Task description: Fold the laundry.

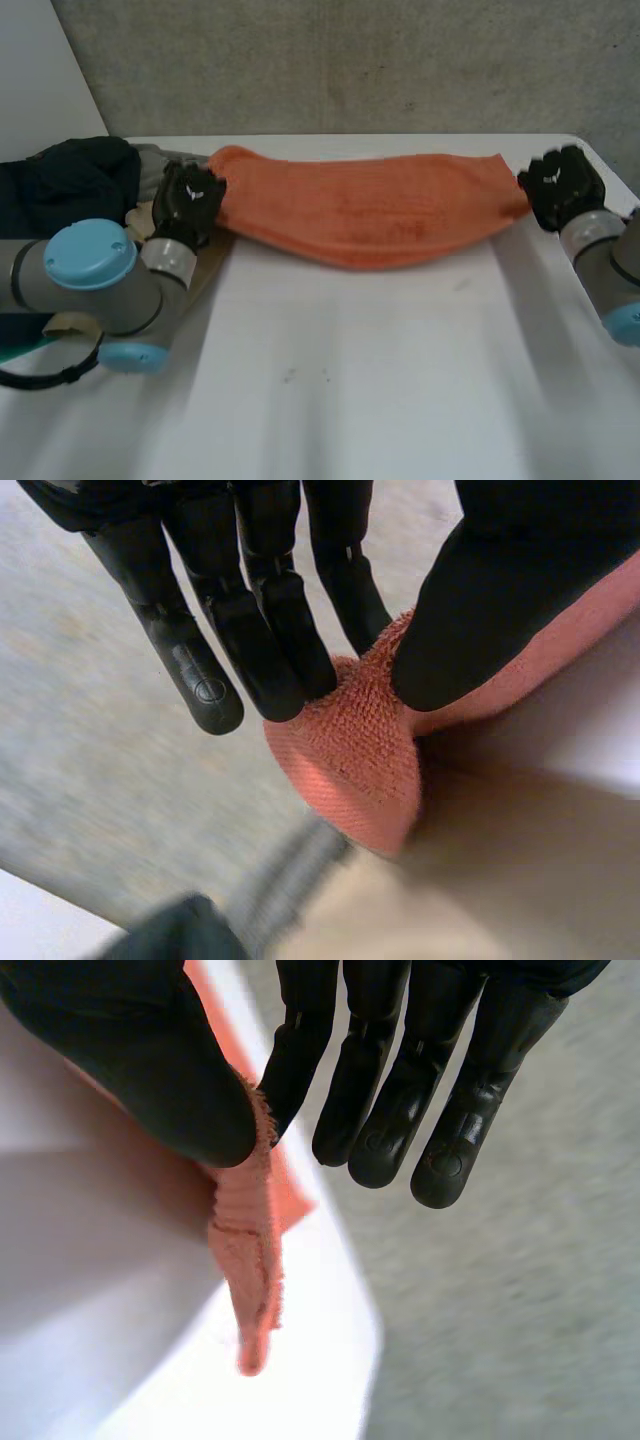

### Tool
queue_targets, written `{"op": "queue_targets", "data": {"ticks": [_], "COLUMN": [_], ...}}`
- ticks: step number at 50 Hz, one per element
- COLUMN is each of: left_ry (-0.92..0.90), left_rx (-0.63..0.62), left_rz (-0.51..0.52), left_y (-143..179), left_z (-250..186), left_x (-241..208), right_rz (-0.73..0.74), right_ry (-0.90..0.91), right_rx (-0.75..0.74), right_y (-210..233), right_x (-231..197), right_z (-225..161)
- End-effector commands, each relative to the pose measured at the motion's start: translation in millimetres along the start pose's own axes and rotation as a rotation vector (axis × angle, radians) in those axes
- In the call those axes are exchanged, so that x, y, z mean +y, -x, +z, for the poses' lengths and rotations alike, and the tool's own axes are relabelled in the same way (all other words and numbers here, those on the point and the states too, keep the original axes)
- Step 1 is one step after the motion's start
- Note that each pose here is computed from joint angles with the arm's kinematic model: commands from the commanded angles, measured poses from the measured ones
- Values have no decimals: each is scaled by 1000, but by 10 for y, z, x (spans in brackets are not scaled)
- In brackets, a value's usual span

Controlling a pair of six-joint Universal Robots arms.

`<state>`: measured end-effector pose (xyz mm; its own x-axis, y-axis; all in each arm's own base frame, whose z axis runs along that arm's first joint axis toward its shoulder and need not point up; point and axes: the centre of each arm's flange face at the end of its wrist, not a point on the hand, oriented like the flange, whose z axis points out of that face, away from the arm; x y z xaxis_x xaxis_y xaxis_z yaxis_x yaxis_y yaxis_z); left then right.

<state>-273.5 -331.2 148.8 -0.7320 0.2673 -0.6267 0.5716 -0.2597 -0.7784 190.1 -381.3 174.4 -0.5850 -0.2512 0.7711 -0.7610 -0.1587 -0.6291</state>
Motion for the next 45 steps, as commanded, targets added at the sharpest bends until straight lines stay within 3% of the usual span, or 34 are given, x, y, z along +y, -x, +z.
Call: {"op": "queue_targets", "data": {"ticks": [1, 5, 11, 18, 23, 32, 45], "left_ry": [218, 337, 445, 278, 157, 179, 106], "left_rx": [180, 291, 407, 277, 181, 11, -73], "left_rz": [5, 12, 14, 16, 13, 32, 116], "left_y": [146, 219, 259, 236, 148, 36, -91], "left_z": [-841, -1326, -1709, -1250, -800, -183, 249], "left_x": [-204, -334, -439, -480, -432, -128, -87], "right_rz": [15, -28, -115, -156, -201, -248, -293], "right_ry": [261, 446, 524, 424, 263, 141, 22], "right_rx": [-193, -300, -373, -259, -171, -68, 87], "right_y": [-284, -527, -648, -609, -378, -185, 55], "right_x": [49, 221, 363, 363, 227, 254, 423], "right_z": [-697, -1080, -1227, -961, -514, 63, 705]}}
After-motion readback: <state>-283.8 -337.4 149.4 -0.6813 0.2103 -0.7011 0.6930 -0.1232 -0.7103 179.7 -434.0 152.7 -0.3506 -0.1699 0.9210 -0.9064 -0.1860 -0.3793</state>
